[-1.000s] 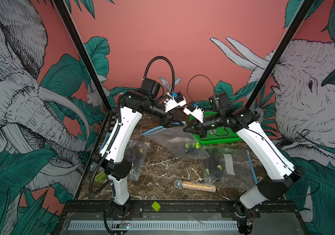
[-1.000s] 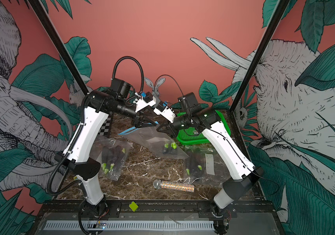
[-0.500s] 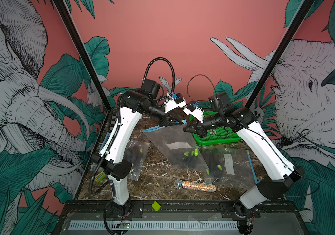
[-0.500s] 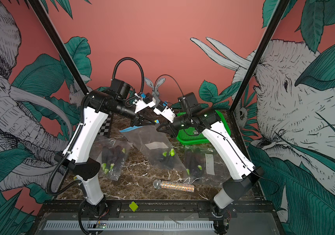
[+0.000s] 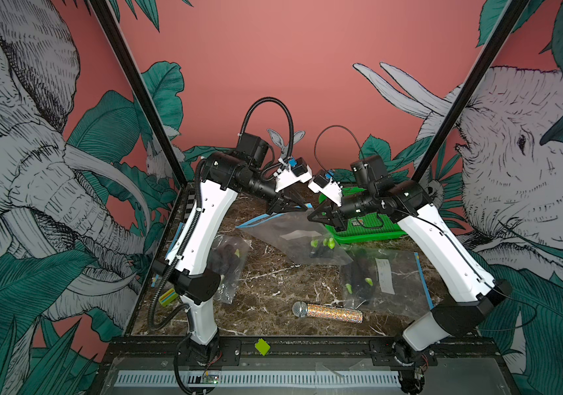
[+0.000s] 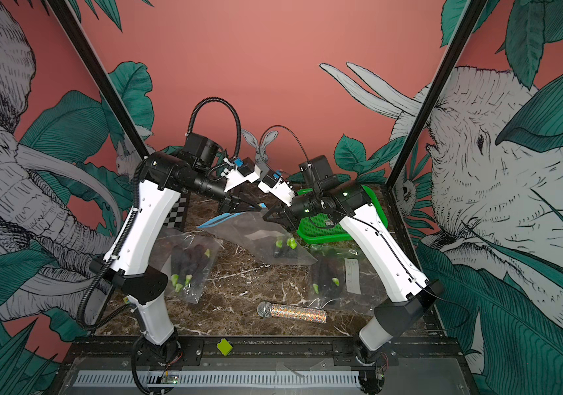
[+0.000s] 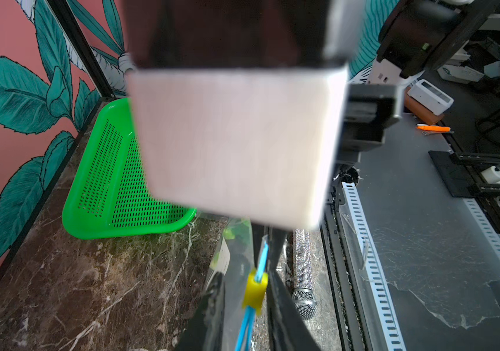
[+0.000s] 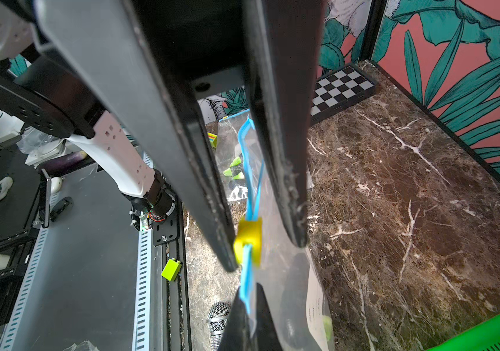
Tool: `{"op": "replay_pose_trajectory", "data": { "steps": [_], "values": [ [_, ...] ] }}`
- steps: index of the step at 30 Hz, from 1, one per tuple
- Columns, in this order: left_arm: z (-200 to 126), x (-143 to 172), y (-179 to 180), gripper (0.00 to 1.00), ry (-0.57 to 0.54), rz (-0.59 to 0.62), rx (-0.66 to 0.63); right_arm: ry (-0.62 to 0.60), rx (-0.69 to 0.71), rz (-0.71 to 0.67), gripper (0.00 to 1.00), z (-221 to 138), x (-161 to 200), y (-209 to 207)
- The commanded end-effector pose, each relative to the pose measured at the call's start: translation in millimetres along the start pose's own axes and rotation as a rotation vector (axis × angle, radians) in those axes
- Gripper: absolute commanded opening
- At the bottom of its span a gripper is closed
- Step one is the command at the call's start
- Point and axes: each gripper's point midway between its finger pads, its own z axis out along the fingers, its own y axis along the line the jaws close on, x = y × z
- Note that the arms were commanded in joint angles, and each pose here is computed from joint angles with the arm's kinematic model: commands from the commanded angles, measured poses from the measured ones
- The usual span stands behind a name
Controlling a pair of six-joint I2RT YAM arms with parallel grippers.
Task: Place the eggplant in a zip-top bag and seal the zipper
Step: Zip the zipper on the zipper food storage bag.
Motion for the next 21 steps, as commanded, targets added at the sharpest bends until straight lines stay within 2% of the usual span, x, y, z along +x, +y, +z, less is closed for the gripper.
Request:
{"op": "replay_pose_trajectory", "data": {
  "steps": [1, 4, 13, 16, 21],
  "values": [
    [-11.0, -5.2, -23.7, 0.27, -0.018, 0.030, 0.034, -0.024, 0.001, -0.028, 0.00, -2.1, -6.1, -0.8],
    [-8.1, -2.4, -22.8, 0.31, -0.007, 0.023, 0.040, -0.025, -0.001, -0.027, 0.00, -2.0, -6.7, -0.7],
    [-4.4, -5.5, -22.0, 0.30, -0.018, 0.034, 0.049, -0.028, -0.008, -0.021, 0.00, -1.4, -7.1, -0.4],
    [-4.4, -5.5, -21.1, 0.26, -0.017, 0.035, 0.045, -0.028, -0.008, -0.020, 0.00, -0.3, -6.8, -0.9],
    [-4.5, -3.7, -20.2, 0.07, -0.006, 0.033, 0.037, -0.024, -0.008, -0.019, 0.00, 0.8, -5.6, -2.1]
  ]
}}
